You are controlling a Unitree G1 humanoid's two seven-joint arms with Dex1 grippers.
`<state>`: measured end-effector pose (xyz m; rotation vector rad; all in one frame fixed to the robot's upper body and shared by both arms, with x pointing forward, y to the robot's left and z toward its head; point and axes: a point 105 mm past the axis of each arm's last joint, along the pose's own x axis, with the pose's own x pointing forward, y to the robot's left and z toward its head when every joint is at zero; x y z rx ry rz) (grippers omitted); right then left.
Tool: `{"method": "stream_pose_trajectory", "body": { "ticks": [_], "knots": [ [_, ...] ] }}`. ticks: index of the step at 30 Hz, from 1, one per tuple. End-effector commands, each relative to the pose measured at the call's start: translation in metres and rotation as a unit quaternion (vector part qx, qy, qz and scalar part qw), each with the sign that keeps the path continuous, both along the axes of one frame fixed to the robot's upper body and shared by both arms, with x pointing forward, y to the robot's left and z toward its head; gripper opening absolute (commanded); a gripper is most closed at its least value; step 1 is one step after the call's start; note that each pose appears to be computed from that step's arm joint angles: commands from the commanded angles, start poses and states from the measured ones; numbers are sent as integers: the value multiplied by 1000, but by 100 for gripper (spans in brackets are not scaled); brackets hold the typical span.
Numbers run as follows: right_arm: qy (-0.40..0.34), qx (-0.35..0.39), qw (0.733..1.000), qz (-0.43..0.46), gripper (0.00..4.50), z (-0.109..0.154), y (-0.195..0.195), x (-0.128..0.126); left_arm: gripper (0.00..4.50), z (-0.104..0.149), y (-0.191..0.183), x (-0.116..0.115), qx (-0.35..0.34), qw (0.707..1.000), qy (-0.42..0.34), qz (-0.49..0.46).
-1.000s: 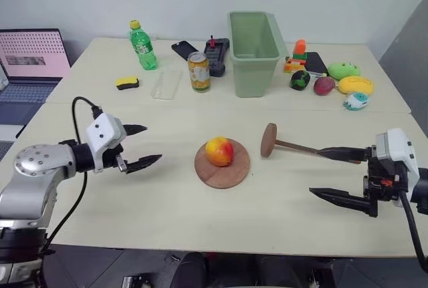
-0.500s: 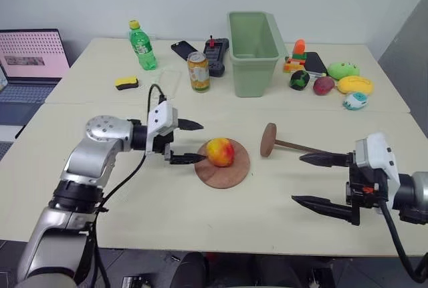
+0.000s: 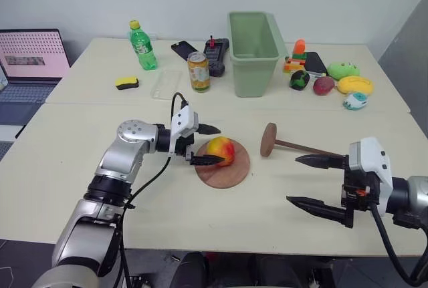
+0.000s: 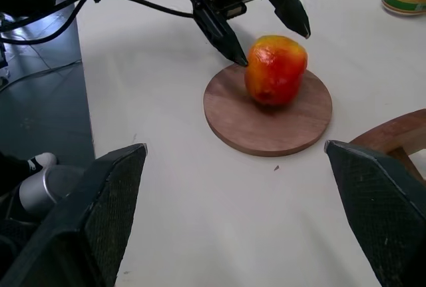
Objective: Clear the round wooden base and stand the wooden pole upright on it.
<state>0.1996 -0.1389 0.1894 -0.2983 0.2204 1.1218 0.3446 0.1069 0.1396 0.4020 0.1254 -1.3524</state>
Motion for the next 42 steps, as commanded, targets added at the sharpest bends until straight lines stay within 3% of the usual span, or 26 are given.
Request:
{"method": "stream_pose_trajectory", "body": {
  "ticks": [1,14,19,29,34,36,42],
  "knots": [
    [-19,5,1000,19,450,6,8,-4,449,4,-5,6,4,1000,-28,-4],
    [-25,7,999,18,450,9,10,-2,449,-13,-17,9,6,1000,-6,-9],
    [-28,7,999,19,450,10,10,-2,375,-11,-18,12,-4,1000,-10,-4],
    [-33,4,999,23,450,11,10,-1,365,5,-13,10,-42,999,-21,12],
    [-48,10,998,26,450,18,12,3,365,39,46,28,-96,979,-63,166],
    [-59,27,998,19,450,24,13,10,365,48,88,37,-119,952,-79,271],
    [-90,51,994,27,450,35,25,30,365,42,181,32,-129,867,-104,470]
  ]
}}
